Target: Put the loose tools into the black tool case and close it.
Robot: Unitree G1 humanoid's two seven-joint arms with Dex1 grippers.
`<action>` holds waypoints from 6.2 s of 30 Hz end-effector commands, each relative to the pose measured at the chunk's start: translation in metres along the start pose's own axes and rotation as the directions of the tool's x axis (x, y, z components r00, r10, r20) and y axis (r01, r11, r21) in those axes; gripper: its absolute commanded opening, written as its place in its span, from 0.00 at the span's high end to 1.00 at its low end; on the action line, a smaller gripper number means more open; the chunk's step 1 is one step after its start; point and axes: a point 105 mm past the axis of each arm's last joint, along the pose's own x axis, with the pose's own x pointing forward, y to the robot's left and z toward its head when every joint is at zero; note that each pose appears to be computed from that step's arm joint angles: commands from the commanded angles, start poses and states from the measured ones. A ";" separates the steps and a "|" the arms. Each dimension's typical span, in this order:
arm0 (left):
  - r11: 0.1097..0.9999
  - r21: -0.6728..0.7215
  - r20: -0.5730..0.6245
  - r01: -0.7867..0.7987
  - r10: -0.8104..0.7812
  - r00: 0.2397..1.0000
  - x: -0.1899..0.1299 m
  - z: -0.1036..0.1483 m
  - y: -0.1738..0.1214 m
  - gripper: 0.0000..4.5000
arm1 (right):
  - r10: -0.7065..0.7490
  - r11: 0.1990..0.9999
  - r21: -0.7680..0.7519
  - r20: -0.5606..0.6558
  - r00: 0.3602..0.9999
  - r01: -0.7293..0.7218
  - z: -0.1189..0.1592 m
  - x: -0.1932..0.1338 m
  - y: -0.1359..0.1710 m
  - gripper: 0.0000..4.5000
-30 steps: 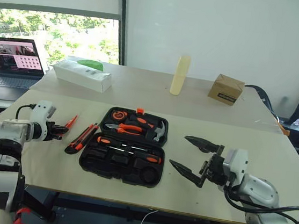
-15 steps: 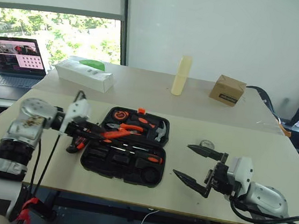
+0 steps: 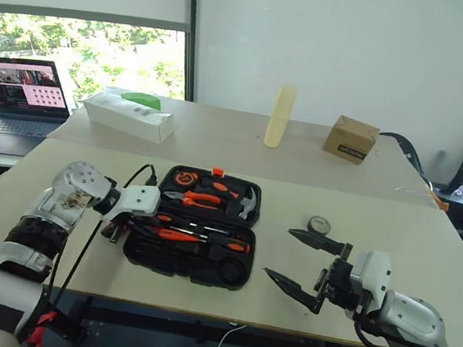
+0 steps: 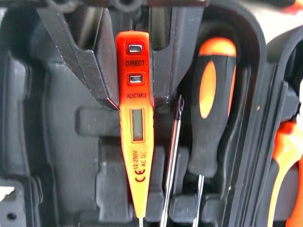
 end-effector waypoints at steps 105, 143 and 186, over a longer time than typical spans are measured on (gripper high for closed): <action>0.182 -0.734 -0.121 -0.654 0.913 0.389 -0.118 -0.114 -0.120 0.01 | 0.039 0.998 -0.045 0.101 0.994 -0.034 0.001 0.012 0.001 0.00; 0.630 -0.646 0.238 -0.431 0.703 0.670 -0.091 -0.029 0.019 0.62 | 0.048 0.998 -0.036 0.074 0.996 -0.045 0.006 0.013 0.001 0.00; 0.982 0.076 0.069 0.172 -0.178 0.982 0.028 0.006 -0.036 0.40 | 0.050 0.999 -0.004 -0.039 0.998 -0.050 -0.013 -0.009 0.003 0.00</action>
